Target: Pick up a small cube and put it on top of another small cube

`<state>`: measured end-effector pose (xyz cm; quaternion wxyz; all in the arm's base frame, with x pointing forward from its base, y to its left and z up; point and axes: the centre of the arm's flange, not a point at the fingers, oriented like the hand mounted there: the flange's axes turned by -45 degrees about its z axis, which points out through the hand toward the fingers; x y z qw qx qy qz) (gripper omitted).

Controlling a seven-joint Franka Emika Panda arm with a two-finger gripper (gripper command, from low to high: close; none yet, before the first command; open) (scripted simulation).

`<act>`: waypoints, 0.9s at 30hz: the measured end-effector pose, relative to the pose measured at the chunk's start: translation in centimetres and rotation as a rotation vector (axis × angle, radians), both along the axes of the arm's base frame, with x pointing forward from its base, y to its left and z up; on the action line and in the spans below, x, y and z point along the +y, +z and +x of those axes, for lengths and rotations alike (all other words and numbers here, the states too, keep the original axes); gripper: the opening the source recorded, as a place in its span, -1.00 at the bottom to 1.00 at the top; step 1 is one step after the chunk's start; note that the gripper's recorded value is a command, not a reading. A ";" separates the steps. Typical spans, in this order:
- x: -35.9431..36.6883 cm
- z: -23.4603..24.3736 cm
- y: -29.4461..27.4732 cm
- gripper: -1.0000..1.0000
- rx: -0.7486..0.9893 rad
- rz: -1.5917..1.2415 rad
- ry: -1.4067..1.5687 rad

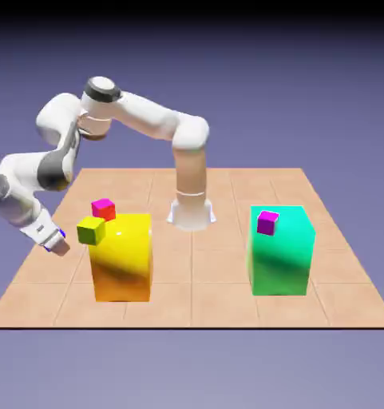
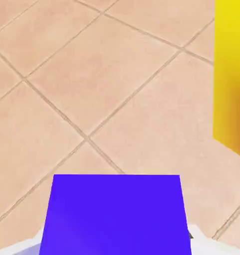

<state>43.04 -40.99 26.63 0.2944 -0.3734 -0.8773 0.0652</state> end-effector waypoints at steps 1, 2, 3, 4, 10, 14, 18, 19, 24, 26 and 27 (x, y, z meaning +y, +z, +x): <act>0.6 1.0 1.3 -1.00 0.004 0.003 0.035; 1.3 1.9 2.7 -1.00 0.007 0.007 0.070; 2.1 2.9 4.1 -1.00 0.009 0.010 0.106; 3.0 3.8 5.6 -1.00 0.010 0.013 0.141; 8.8 8.1 12.2 -1.00 0.009 0.123 0.374; 12.7 9.9 14.7 -1.00 0.014 0.264 0.545; 14.8 10.6 15.4 -1.00 0.021 0.379 0.655; 14.7 10.2 14.5 -1.00 0.022 0.378 0.655; 14.8 7.8 10.0 -1.00 0.022 0.378 0.654; 14.9 7.5 9.5 1.00 0.021 0.380 0.653; 14.9 7.5 9.5 1.00 0.021 0.380 0.653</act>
